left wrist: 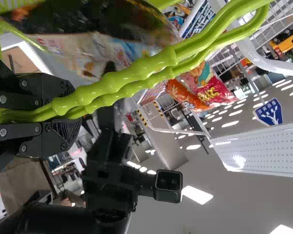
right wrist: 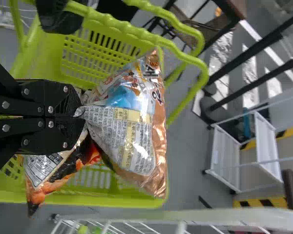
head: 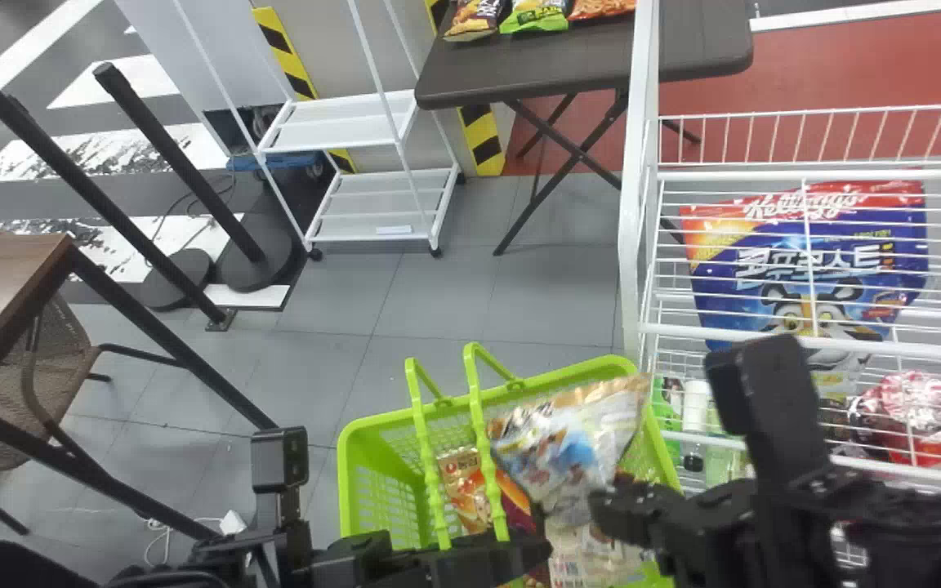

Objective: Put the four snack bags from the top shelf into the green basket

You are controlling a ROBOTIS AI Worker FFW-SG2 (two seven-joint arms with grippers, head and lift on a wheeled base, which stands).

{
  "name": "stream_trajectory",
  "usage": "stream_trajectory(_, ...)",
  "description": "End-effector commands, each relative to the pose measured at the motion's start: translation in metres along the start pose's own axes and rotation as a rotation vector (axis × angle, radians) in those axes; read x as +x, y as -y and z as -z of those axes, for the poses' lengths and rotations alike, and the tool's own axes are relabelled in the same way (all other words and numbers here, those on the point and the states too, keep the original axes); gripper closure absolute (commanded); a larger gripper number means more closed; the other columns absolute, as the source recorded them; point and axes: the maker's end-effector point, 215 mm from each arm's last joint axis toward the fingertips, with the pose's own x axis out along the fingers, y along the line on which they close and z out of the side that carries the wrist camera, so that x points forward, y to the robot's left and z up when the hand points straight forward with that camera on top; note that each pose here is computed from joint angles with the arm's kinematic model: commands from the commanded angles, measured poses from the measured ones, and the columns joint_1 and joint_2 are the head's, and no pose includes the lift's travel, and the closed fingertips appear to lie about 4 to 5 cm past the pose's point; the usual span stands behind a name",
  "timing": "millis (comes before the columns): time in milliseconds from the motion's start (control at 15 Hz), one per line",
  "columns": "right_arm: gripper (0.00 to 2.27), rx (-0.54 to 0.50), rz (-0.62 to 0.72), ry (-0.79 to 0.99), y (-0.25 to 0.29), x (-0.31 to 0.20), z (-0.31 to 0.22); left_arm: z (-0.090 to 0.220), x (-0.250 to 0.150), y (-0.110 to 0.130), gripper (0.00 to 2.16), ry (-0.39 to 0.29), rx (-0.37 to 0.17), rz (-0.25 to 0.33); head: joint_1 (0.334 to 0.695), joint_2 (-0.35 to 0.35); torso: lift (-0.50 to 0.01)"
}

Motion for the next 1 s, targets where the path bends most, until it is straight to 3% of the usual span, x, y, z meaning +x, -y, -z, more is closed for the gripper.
stream_trajectory(0,0.53,-0.007,-0.007,-0.053,0.001,0.016,0.017,0.0,0.0,0.002,2.15,0.0,0.002,0.01,0.695,0.35,0.0)
stream_trajectory(67,0.0,-0.019,0.003,-0.021,0.008,0.018,0.01,0.0,0.0,0.002,2.15,0.001,0.0,0.01,0.695,0.35,0.0)
stream_trajectory(333,0.05,-0.01,0.061,0.185,0.051,-0.005,-0.046,0.001,-0.002,-0.001,2.15,0.003,-0.005,0.006,0.695,0.35,0.0)
stream_trajectory(600,0.06,0.015,0.356,0.474,0.194,-0.099,-0.137,0.0,-0.007,-0.003,2.15,0.006,-0.006,-0.004,0.695,0.35,0.0)
stream_trajectory(733,0.06,0.02,0.52,0.518,0.263,-0.137,-0.153,-0.001,-0.008,-0.003,2.15,0.005,-0.006,-0.004,0.695,0.205,0.0)
stream_trajectory(933,0.06,0.045,0.7,0.559,0.353,-0.18,-0.164,-0.002,-0.006,-0.005,2.15,0.005,-0.006,-0.001,0.695,0.052,0.0)
